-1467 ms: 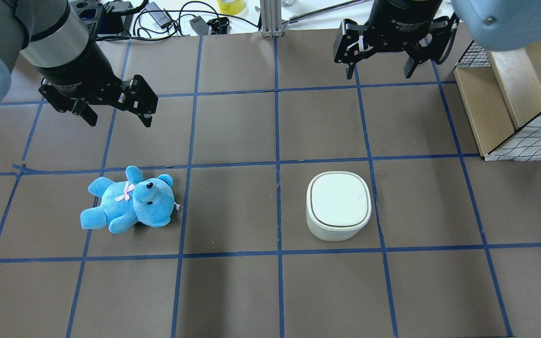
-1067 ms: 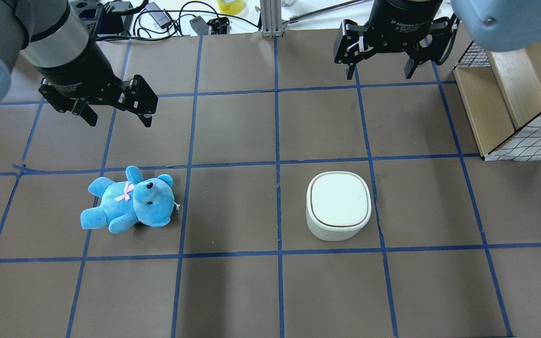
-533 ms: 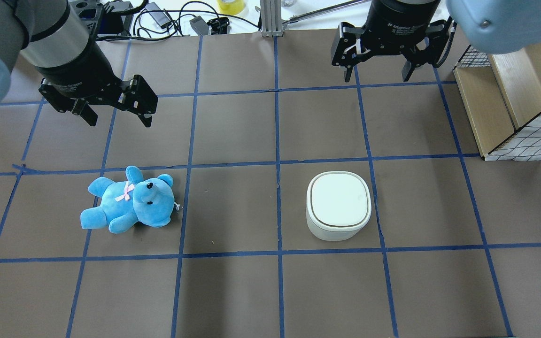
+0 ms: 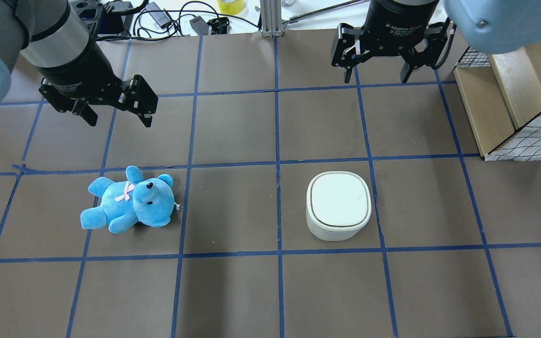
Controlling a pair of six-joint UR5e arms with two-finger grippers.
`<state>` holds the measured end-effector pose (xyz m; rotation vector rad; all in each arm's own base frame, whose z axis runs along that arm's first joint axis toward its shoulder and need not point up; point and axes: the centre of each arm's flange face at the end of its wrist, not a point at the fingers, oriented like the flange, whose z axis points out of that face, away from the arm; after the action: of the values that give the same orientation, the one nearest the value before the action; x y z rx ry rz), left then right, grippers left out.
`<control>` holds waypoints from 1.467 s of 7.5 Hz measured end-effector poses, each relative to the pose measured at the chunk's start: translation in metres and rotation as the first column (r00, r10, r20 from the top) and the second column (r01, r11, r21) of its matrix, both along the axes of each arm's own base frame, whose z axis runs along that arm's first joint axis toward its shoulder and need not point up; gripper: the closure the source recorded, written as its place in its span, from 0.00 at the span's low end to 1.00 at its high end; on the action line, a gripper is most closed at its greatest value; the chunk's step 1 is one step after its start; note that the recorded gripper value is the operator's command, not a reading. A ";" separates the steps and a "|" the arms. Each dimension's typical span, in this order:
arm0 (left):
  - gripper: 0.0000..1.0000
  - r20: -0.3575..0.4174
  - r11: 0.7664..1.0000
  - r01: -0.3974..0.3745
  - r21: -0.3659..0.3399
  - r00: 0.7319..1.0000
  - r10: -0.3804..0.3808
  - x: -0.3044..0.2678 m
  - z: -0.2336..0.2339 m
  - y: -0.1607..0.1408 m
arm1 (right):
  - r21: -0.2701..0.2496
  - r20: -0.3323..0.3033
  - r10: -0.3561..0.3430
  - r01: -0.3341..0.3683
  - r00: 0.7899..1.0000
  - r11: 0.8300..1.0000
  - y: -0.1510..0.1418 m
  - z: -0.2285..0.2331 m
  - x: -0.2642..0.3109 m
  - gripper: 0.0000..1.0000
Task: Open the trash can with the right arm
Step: 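Lower the right gripper onto the top of the white trash can lid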
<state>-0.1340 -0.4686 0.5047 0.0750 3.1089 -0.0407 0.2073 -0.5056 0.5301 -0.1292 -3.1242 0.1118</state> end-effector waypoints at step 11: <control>0.00 0.000 1.000 -0.001 0.000 1.000 0.001 0.000 0.000 0.000 | 0.316 -0.048 -0.016 0.031 0.999 0.948 0.051 -0.214 0.014 1.00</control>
<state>-0.1338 -0.4686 0.5047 0.0727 3.1090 -0.0407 0.2217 -0.4544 0.3157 -0.1562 -3.0424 -0.3807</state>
